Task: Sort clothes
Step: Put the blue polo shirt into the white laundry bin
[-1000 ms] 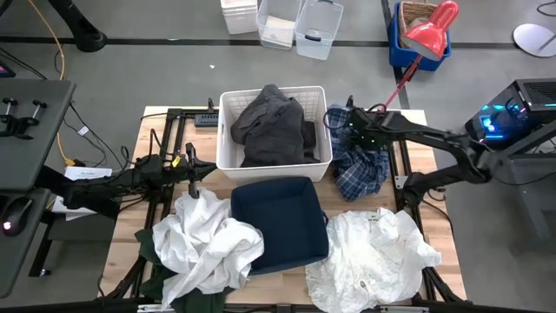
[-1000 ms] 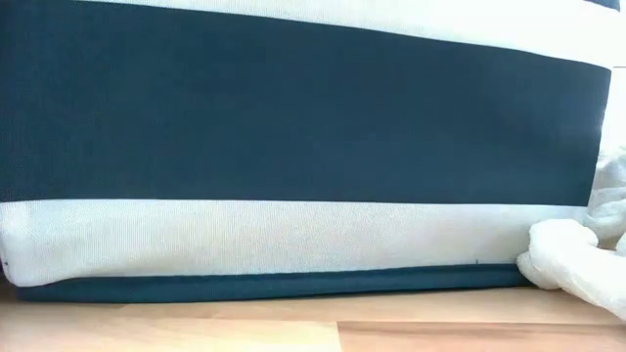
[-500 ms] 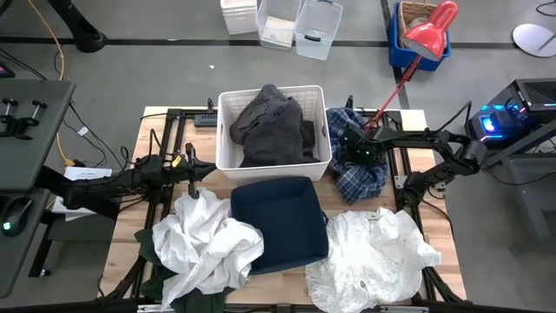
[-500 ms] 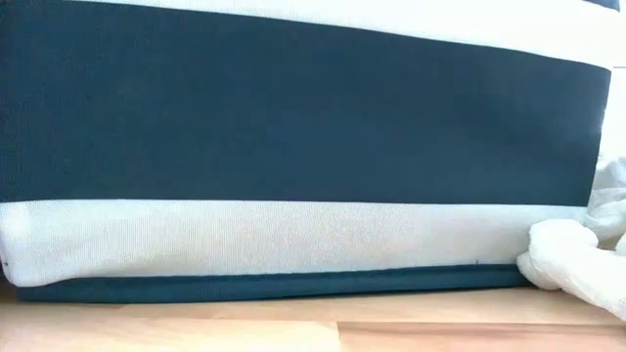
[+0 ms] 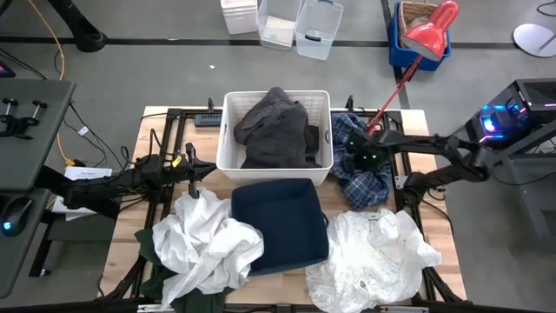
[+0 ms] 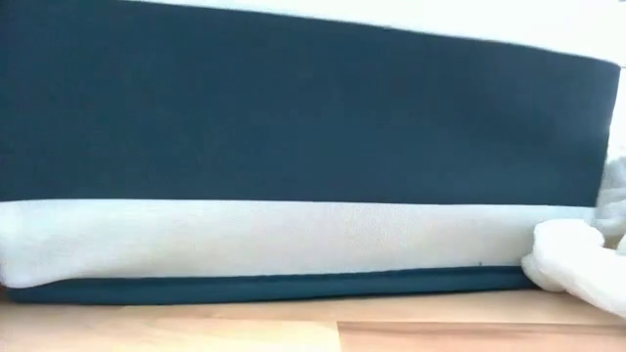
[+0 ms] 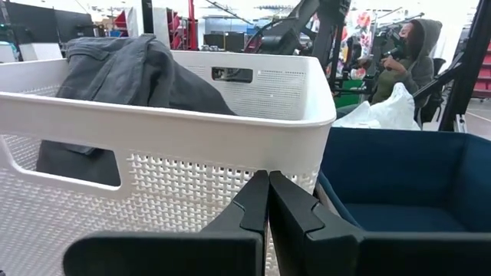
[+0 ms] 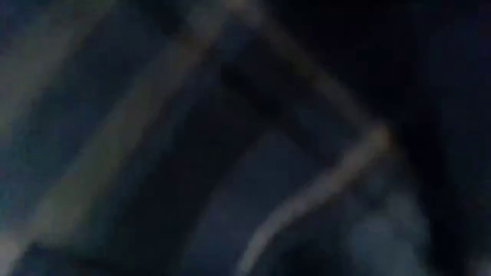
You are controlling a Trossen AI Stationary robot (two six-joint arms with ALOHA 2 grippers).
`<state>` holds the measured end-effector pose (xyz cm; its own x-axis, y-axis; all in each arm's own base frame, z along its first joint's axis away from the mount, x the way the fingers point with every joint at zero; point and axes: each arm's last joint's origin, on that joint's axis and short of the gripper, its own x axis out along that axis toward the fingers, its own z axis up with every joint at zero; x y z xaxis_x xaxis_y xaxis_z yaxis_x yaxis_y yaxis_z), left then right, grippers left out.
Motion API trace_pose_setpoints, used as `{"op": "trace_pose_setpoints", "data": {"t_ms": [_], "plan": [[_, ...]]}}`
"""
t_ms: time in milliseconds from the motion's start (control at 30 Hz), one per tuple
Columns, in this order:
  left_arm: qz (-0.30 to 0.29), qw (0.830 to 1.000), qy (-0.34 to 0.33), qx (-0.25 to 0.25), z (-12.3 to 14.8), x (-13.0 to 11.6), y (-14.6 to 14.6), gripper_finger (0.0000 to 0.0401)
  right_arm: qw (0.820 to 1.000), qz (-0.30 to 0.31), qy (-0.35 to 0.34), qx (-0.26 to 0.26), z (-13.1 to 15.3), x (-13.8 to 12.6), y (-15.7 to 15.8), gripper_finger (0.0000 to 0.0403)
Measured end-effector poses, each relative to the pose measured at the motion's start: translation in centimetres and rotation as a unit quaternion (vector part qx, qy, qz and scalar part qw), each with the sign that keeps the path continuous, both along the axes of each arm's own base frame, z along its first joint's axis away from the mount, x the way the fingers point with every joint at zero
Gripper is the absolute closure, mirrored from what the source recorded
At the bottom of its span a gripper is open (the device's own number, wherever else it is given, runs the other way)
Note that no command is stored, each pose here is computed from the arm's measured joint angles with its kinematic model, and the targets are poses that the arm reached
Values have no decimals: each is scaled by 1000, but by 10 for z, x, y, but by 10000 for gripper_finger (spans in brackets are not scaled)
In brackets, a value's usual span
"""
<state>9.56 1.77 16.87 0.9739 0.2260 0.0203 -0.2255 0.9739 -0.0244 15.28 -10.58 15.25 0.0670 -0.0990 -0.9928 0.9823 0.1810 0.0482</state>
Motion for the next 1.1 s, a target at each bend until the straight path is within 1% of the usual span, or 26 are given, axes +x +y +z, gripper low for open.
{"op": "trace_pose_setpoints", "data": {"t_ms": [133,233,333,467,633,800,900,967,1100], "plan": [[0,1000,0,0,0,0,0,401,997,-14,-65,-50,29,-11,7,358],[0,1000,0,0,0,0,0,401,988,-28,-122,-96,54,-20,13,358],[0,1000,0,0,0,0,0,401,972,-39,-179,-144,85,-28,17,358],[0,1000,0,0,0,0,0,401,950,-42,-235,-203,129,-39,23,358],[0,1000,0,0,0,0,0,401,911,-22,-309,-271,191,-49,29,358],[0,1000,0,0,0,0,0,401,856,-1,-380,-349,255,-59,36,359],[0,1000,0,0,0,0,0,401,815,19,-435,-382,288,-61,41,359],[0,1000,0,0,0,0,0,401,783,39,-479,-395,308,-58,43,359],[0,1000,0,0,0,0,0,401,700,91,-578,-410,345,-40,45,359]]}}
